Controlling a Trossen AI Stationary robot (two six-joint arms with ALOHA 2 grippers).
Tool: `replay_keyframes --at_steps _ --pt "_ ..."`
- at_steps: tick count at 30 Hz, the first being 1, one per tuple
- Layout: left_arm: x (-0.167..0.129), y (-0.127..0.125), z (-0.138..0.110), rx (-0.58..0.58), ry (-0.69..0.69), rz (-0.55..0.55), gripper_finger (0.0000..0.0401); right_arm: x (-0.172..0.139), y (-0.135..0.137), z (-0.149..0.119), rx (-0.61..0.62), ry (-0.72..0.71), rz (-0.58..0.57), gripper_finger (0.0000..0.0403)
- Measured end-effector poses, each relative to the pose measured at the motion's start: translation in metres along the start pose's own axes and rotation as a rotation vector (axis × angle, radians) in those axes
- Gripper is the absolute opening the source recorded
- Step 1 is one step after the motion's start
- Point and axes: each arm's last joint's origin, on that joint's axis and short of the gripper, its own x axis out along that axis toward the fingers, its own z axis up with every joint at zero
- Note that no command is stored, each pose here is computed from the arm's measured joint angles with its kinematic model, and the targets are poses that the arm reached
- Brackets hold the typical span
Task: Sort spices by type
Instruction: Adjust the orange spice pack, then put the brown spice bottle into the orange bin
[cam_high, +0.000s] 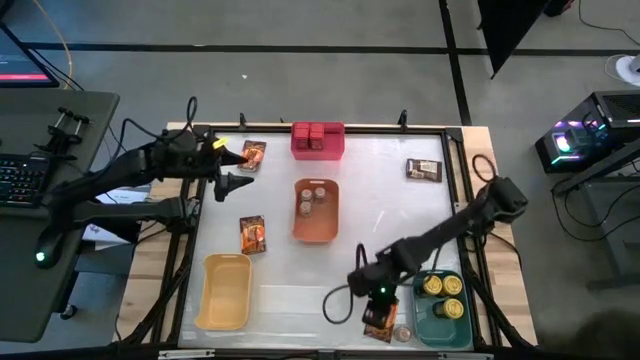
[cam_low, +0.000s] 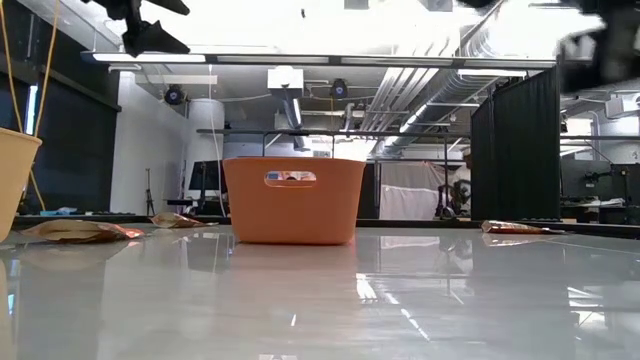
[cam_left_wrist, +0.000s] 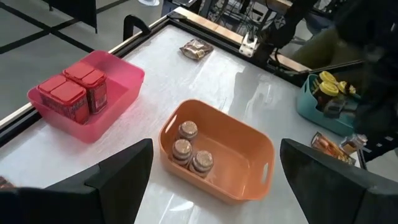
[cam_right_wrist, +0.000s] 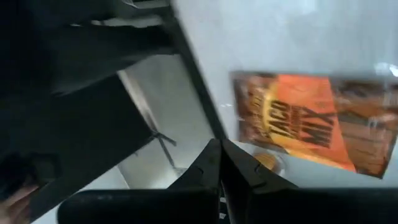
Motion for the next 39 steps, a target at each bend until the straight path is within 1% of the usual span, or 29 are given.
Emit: replay_keyframes --at_steps 2,6,12,14,19,21,26,29,32,34,36,39 --pt "0.004 0.0 0.002 0.001 -0.007 -0.002 0.0337 0.013 -0.007 -0.004 0.026 0.015 -0.044 0.0" --pt "0.011 0.0 0.006 0.001 -0.015 -0.003 0.0337 0.028 -0.024 -0.004 0.05 0.046 -0.17 0.0" --pt "0.013 -0.001 0.007 0.002 -0.024 -0.005 0.0337 0.048 -0.045 0.001 -0.024 0.134 -0.276 0.0" --pt "0.012 -0.001 0.007 -0.007 -0.027 -0.006 0.0337 0.055 -0.049 0.003 -0.058 0.161 -0.286 0.0" --pt "0.009 -0.001 0.007 -0.04 -0.039 -0.01 0.0337 0.062 -0.058 0.013 -0.121 0.201 -0.267 0.0" --pt "0.007 -0.001 0.007 -0.054 -0.042 -0.011 0.0337 0.059 -0.062 0.02 -0.134 0.179 -0.263 0.0" --pt "0.005 -0.001 0.007 -0.072 -0.05 -0.014 0.0337 0.041 -0.074 0.055 -0.178 -0.007 -0.258 0.0" --pt "0.006 -0.001 0.007 -0.092 -0.049 -0.014 0.0337 0.032 -0.079 0.072 -0.195 -0.069 -0.223 0.0" --pt "0.006 -0.001 0.007 -0.093 -0.049 -0.014 0.0337 0.02 -0.074 0.084 -0.243 -0.104 -0.24 0.0" --pt "0.006 -0.001 0.007 -0.082 -0.049 -0.014 0.0337 0.012 -0.065 0.088 -0.295 -0.11 -0.265 0.0" --pt "0.006 -0.001 0.007 -0.065 -0.049 -0.013 0.0337 -0.001 -0.047 0.093 -0.349 -0.115 -0.257 0.0" --pt "0.006 -0.001 0.007 -0.058 -0.049 -0.013 0.0337 -0.02 -0.018 0.089 -0.415 -0.098 -0.24 0.0"
